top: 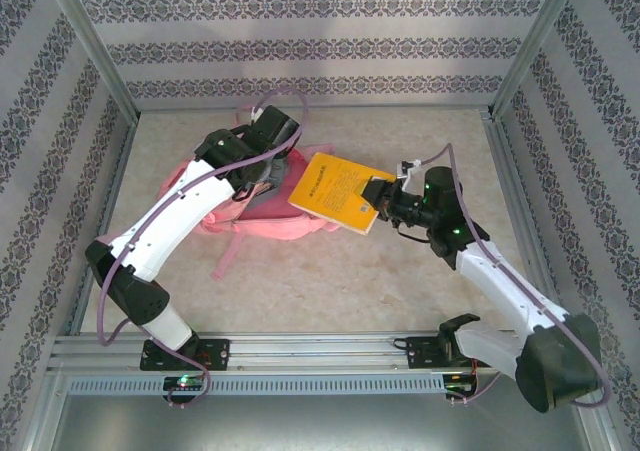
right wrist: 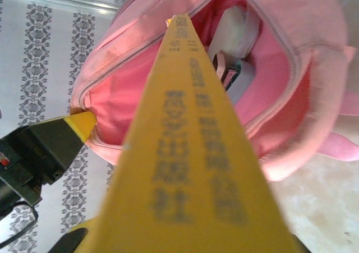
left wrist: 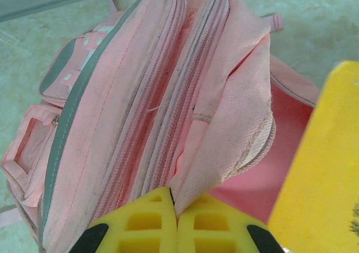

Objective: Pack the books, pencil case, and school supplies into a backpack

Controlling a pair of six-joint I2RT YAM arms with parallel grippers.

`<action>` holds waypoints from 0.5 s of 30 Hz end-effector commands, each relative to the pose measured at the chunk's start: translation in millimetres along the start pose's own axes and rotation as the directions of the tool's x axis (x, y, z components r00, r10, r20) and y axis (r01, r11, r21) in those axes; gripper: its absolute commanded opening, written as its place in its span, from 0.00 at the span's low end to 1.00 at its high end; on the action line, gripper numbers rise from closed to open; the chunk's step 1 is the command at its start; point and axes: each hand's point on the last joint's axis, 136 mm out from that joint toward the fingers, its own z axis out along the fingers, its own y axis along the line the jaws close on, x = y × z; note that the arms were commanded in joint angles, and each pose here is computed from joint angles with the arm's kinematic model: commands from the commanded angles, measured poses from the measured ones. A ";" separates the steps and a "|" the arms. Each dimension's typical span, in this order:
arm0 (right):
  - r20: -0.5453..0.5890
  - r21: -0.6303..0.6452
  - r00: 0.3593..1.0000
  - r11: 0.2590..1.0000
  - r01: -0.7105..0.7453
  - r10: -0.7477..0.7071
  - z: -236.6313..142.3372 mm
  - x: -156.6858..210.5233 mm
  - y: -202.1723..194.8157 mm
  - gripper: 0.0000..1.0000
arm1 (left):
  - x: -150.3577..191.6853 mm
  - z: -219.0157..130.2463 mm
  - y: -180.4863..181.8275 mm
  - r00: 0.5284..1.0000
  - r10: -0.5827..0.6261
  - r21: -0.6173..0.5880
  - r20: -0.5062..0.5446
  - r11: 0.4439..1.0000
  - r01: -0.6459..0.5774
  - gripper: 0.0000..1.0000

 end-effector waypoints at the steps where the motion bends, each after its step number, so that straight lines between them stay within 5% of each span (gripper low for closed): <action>1: -0.092 -0.185 0.996 0.982 -0.032 0.015 11.2 2.0 61.9 0.00 | -23.3 -38.9 5.2 0.992 -0.064 0.049 0.109 0.997 0.059 0.00; 8: -0.195 -0.199 0.971 0.964 -0.176 0.137 46.5 7.8 73.0 0.00 | -32.0 -53.4 5.0 0.986 -0.097 0.091 0.135 0.992 0.085 0.00; 15: -0.159 -0.193 0.964 0.951 -0.241 0.212 73.5 -11.3 71.4 0.00 | -35.1 -60.0 5.5 0.984 -0.103 0.107 0.145 0.990 0.088 0.00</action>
